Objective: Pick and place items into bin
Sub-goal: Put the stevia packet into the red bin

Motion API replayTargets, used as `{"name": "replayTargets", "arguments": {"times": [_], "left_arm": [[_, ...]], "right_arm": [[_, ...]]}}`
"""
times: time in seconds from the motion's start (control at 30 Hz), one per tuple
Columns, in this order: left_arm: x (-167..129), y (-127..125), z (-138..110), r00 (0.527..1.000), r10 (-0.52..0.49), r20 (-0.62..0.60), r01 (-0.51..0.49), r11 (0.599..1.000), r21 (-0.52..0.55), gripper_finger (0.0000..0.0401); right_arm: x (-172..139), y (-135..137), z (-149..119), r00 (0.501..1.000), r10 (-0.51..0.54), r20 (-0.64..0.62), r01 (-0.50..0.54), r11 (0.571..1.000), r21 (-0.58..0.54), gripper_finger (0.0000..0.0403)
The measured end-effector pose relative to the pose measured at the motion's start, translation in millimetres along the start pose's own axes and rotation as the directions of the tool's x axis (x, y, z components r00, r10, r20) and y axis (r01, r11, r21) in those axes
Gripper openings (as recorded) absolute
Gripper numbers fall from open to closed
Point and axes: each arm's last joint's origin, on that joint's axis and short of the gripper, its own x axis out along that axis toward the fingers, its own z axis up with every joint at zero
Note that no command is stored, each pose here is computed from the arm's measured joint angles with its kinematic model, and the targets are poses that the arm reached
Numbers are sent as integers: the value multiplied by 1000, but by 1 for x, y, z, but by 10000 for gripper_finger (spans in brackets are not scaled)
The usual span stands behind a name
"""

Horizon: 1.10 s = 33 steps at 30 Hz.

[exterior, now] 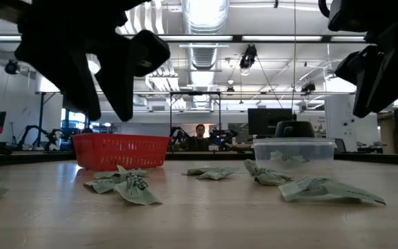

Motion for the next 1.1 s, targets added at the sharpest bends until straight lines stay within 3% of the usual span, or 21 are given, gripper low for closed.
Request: {"name": "replayTargets", "arguments": {"times": [0.4, 0.57, 0.73, 0.9, 1.1], "left_arm": [[23, 1, -3, 998, -4, -59, 8, 997, 72, 201], [37, 1, -7, 994, -15, -104, 29, 990, 137, 203], [41, 7, -10, 992, -11, -122, 25, 993, 115, 203], [44, 13, -12, 987, -97, -127, 107, 991, 81, 203], [50, 14, -15, 983, -107, -148, 119, 990, 76, 203]], "right_arm": [[-1, 4, -6, 1000, 9, -8, -8, 995, 101, 134], [-1, 5, -6, 1000, 14, -6, -13, 994, 110, 133], [-3, 8, -5, 1000, 29, 5, -30, 994, 109, 133], [-3, 9, -5, 999, 38, 12, -39, 993, 113, 127], [-3, 10, -5, 999, 39, 12, -40, 990, 132, 119]]}}
